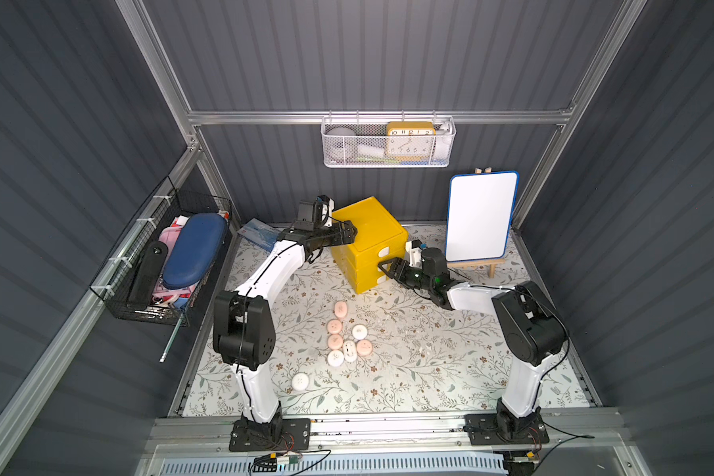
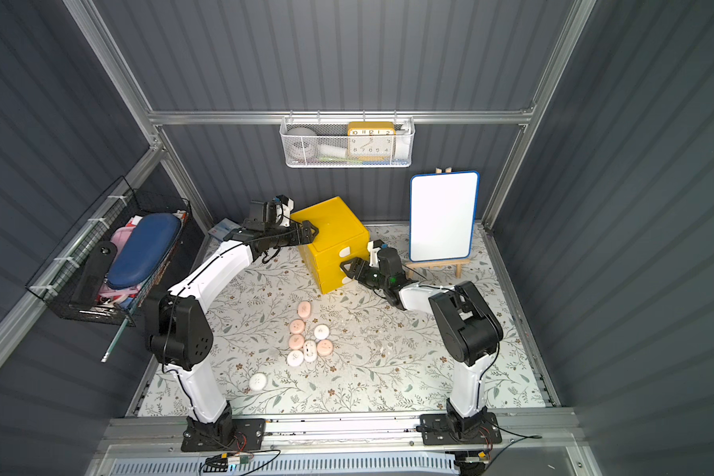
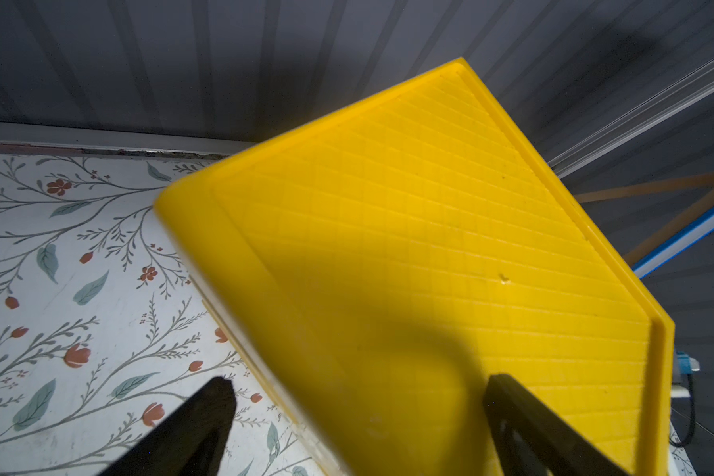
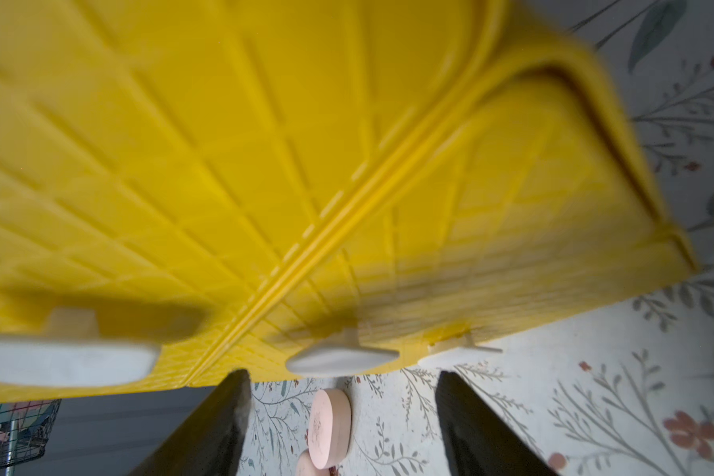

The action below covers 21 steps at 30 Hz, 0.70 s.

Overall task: Put the bluetooth earphones in the drawer according to color
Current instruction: Open the drawer in the storage box.

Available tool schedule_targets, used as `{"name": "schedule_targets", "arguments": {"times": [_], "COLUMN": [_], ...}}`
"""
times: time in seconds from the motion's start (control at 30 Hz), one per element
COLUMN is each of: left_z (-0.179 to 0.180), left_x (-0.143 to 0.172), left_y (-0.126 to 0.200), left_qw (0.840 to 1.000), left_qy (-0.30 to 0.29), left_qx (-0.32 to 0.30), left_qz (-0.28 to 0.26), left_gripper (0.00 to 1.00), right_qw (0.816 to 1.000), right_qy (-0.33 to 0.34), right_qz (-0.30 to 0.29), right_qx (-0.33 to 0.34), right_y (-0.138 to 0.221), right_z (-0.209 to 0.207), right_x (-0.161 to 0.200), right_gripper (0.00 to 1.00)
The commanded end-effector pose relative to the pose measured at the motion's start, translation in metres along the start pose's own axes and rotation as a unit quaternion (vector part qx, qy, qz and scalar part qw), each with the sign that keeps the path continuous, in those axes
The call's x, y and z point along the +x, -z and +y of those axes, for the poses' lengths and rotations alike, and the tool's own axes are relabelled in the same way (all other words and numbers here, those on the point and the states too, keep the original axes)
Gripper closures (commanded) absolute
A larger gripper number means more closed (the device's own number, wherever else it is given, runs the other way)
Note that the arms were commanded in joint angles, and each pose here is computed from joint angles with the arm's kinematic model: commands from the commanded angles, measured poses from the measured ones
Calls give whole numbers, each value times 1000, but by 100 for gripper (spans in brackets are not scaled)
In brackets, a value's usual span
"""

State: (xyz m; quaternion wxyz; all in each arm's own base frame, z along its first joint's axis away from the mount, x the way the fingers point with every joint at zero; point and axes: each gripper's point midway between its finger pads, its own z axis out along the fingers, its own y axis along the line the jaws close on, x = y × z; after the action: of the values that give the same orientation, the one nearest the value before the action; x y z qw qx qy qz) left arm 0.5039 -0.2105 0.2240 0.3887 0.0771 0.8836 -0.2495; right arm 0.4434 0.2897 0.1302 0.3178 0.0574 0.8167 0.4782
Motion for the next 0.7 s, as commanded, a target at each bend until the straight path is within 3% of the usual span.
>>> {"name": "schedule_targets", "arguments": {"times": [0.0, 0.2, 0.67], "left_z": [4, 5, 7], "left_x": [39, 40, 42], "left_y": [-5, -6, -9], "left_qw": [998, 998, 997], "left_qy": [-1, -1, -1], "left_qx": [-4, -4, -7], "left_qz": [64, 66, 71], "left_gripper": [1, 1, 1], "right_qw": [999, 999, 998], "right_qy": [13, 7, 27], "right_qz": [-11, -12, -36], "right_qx": [-29, -34, -43], "right_y": [-6, -15, -19], "right_z": [16, 14, 14], "right_x": [-12, -14, -21], "right_gripper": [29, 41, 45]}}
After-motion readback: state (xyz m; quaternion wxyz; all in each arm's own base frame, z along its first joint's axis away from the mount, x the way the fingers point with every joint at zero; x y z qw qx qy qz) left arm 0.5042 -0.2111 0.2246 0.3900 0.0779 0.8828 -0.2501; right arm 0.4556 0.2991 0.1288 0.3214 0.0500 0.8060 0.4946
